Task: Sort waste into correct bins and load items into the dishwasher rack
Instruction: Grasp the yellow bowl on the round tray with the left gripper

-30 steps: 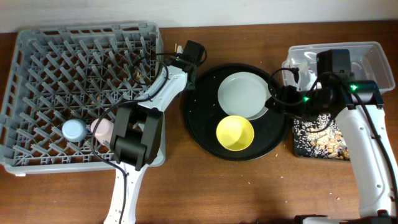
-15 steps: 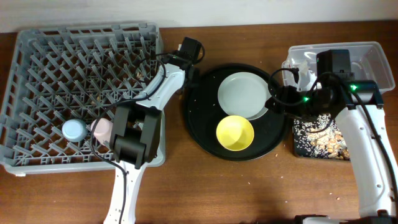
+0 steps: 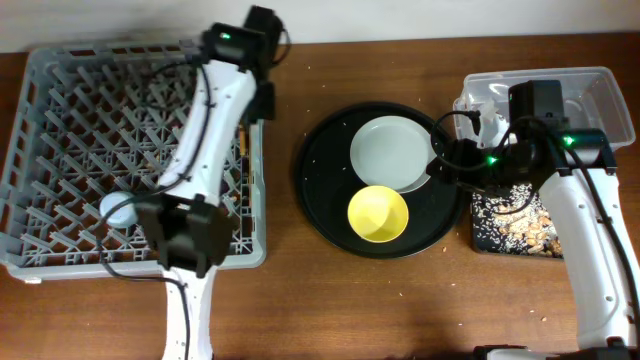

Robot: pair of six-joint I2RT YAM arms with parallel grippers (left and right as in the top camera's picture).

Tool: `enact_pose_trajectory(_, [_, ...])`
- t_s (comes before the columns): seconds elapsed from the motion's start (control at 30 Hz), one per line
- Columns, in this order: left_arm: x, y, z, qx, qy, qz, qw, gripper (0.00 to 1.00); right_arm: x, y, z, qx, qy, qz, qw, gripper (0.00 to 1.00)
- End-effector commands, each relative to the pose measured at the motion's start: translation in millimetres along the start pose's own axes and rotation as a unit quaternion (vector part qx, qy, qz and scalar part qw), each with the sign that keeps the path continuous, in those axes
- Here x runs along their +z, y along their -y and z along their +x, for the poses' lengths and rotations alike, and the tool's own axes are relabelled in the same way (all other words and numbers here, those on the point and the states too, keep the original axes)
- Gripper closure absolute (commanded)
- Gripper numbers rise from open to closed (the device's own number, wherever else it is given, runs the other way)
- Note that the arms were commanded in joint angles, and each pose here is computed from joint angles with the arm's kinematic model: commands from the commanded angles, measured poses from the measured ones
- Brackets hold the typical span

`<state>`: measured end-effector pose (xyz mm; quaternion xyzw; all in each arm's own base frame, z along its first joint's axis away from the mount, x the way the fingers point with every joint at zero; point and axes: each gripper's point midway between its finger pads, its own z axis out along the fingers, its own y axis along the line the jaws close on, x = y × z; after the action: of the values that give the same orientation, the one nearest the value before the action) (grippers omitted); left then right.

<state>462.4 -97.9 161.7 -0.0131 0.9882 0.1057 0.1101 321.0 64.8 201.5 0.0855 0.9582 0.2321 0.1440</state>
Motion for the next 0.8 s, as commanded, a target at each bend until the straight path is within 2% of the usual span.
enact_pose_trajectory(0.0, [19.3, -22.3, 10.0, -0.03, -0.03, -0.017, 0.999, 1.0, -5.1, -0.2, -3.0, -0.008, 0.01, 0.003, 1.0, 0.39])
enact_pose_trajectory(0.07, [46.3, -12.9, 20.3, -0.006, -0.051, -0.016, 0.999, 1.0, -5.1, -0.2, -3.0, -0.008, 0.01, 0.003, 1.0, 0.39])
enact_pose_trajectory(0.13, [49.7, -8.7, 25.8, 0.016, -0.062, -0.006, 0.998, 1.0, -5.2, -0.2, -3.1, -0.008, 0.01, 0.003, 1.0, 0.39])
enact_pose_trajectory(0.17, [40.2, -11.8, 28.0, 0.015, -0.061, -0.005, 0.998, 0.91, -5.1, -0.2, -3.0, -0.008, 0.01, 0.003, 1.0, 0.39])
enact_pose_trajectory(0.2, [30.8, -11.3, 27.8, 0.013, -0.055, 0.005, 0.998, 0.71, -5.2, -0.1, -3.1, -0.008, 0.01, 0.003, 1.0, 0.39])
enact_pose_trajectory(0.23, [3.6, -14.1, 25.4, 0.005, -0.029, 0.024, 0.999, 0.57, -5.2, -0.2, -3.2, -0.008, 0.01, 0.003, 1.0, 0.39])
enact_pose_trajectory(0.3, [-50.0, -28.2, 22.2, -0.01, 0.031, 0.041, 0.999, 0.52, -5.1, -0.1, -3.0, -0.008, 0.01, 0.003, 1.0, 0.39])
enact_pose_trajectory(0.33, [-75.5, -35.5, 23.0, -0.017, 0.061, 0.049, 0.997, 0.44, -5.1, 0.0, -2.6, -0.008, 0.009, 0.004, 1.0, 0.39])
enact_pose_trajectory(0.4, [-122.5, -35.3, 46.3, -0.018, 0.077, 0.108, 0.991, 0.42, -5.1, 0.5, -1.0, -0.008, 0.006, 0.005, 1.0, 0.39])
enact_pose_trajectory(0.47, [-147.6, -15.5, 69.8, 0.007, 0.071, 0.154, 0.986, 0.48, -5.5, 10.2, -2.5, -0.007, 0.011, 0.033, 0.999, 0.39])
enact_pose_trajectory(0.5, [-154.3, -2.6, 76.2, 0.027, 0.073, 0.161, 0.984, 0.48, -5.5, 11.2, -2.2, -0.006, 0.01, 0.036, 0.999, 0.39])
enact_pose_trajectory(0.53, [-163.1, 20.7, 88.0, 0.079, 0.078, 0.168, 0.98, 0.55, -5.5, 11.6, -0.4, -0.005, 0.007, 0.037, 0.999, 0.39])
enact_pose_trajectory(0.57, [-171.3, 28.4, 95.0, 0.099, 0.091, 0.156, 0.979, 0.55, -3.1, 8.3, 3.4, -0.01, 0.0, 0.036, 0.999, 0.39])
enact_pose_trajectory(0.63, [-183.4, 29.0, 101.1, 0.093, 0.104, 0.159, 0.977, 0.54, 4.8, -10.4, 12.6, -0.069, -0.016, 0.027, 0.997, 0.4])
enact_pose_trajectory(0.67, [-190.4, 14.7, 103.5, 0.066, 0.115, 0.14, 0.981, 0.53, 11.8, -21.9, 20.5, -0.098, -0.026, 0.036, 0.994, 0.4])
enact_pose_trajectory(0.7, [-197.0, 18.7, 108.1, 0.068, 0.115, 0.163, 0.978, 0.37, 14.9, -14.6, 20.0, -0.071, -0.012, 0.098, 0.993, 0.39])
enact_pose_trajectory(0.77, [-173.9, 32.2, 116.5, 0.081, 0.075, 0.17, 0.979, 0.36, 11.1, -3.0, 7.8, -0.032, 0.015, 0.119, 0.992, 0.37])
